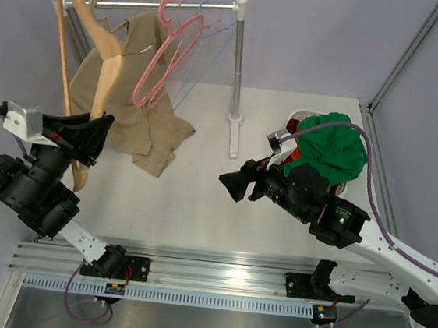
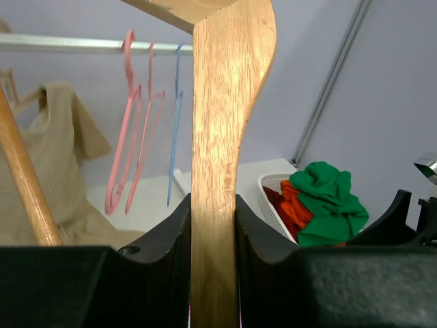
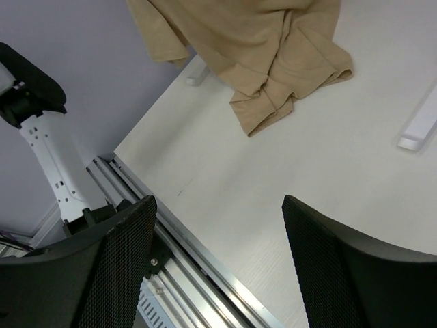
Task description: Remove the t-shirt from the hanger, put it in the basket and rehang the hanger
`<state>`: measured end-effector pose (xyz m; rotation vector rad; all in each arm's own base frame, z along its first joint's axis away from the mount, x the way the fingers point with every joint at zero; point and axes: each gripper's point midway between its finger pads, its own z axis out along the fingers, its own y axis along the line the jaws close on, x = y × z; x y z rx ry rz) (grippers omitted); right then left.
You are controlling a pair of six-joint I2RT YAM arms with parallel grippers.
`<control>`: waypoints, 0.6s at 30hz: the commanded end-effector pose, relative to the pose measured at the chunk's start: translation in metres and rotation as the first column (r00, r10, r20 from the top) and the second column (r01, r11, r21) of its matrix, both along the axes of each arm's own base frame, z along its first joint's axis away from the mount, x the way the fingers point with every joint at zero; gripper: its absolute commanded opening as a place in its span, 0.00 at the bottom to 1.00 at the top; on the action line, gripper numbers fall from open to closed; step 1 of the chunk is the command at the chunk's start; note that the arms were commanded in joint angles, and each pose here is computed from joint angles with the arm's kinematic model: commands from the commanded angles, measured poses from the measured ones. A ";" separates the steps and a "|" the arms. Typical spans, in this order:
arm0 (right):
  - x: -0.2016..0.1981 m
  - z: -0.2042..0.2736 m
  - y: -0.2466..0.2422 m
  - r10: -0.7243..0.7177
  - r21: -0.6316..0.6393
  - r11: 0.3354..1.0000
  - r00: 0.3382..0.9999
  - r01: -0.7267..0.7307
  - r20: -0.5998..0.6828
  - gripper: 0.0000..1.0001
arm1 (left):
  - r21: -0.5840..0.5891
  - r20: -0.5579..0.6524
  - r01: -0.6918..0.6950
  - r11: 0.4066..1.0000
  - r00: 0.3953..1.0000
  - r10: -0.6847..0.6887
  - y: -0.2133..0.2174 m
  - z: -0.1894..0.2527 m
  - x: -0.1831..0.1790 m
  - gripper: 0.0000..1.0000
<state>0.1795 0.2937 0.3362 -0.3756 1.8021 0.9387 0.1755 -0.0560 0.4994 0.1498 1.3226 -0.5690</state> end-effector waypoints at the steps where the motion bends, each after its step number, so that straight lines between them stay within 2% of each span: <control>1: 0.003 0.024 0.000 -0.003 0.049 0.999 0.997 -0.001 0.077 0.80 | -0.110 0.018 0.194 0.975 0.981 -0.194 -0.055 0.025 -0.033 0.00; 7: 0.008 0.017 -0.004 -0.029 0.034 0.999 0.996 0.026 0.089 0.79 | -0.146 0.026 0.188 0.971 0.982 -0.186 -0.069 0.034 -0.047 0.00; 9: 0.009 0.018 -0.008 -0.042 0.037 0.999 0.995 0.038 0.094 0.79 | 0.006 0.084 0.124 0.992 0.989 -0.124 -0.090 0.036 -0.056 0.00; 10: 0.008 0.021 -0.011 -0.048 0.044 0.998 0.994 0.044 0.100 0.79 | -0.259 -0.009 0.051 0.965 0.998 -0.055 -0.089 0.056 -0.040 0.00; 11: 0.008 0.020 -0.013 -0.053 0.043 0.998 0.994 0.048 0.100 0.79 | 0.118 0.053 0.105 0.987 0.992 -0.112 -0.139 0.020 -0.045 0.00; 12: 0.007 0.019 -0.015 -0.054 0.043 0.998 0.994 0.050 0.100 0.78 | 0.053 0.018 0.153 0.987 0.988 -0.154 -0.143 0.028 -0.038 0.00; 13: 0.007 0.021 -0.021 -0.069 0.044 0.997 0.992 0.065 0.102 0.78 | -0.059 -0.003 0.140 0.988 0.990 -0.141 -0.138 0.038 -0.025 0.00; 16: 0.004 0.019 -0.036 -0.096 0.040 0.995 0.990 0.092 0.102 0.78 | 0.010 0.022 0.127 0.992 0.992 -0.128 -0.151 0.040 0.006 0.00; 18: 0.003 0.016 -0.048 -0.116 0.032 0.993 0.987 0.113 0.107 0.78 | 0.016 -0.024 0.141 0.990 0.990 -0.141 -0.171 0.030 0.020 0.00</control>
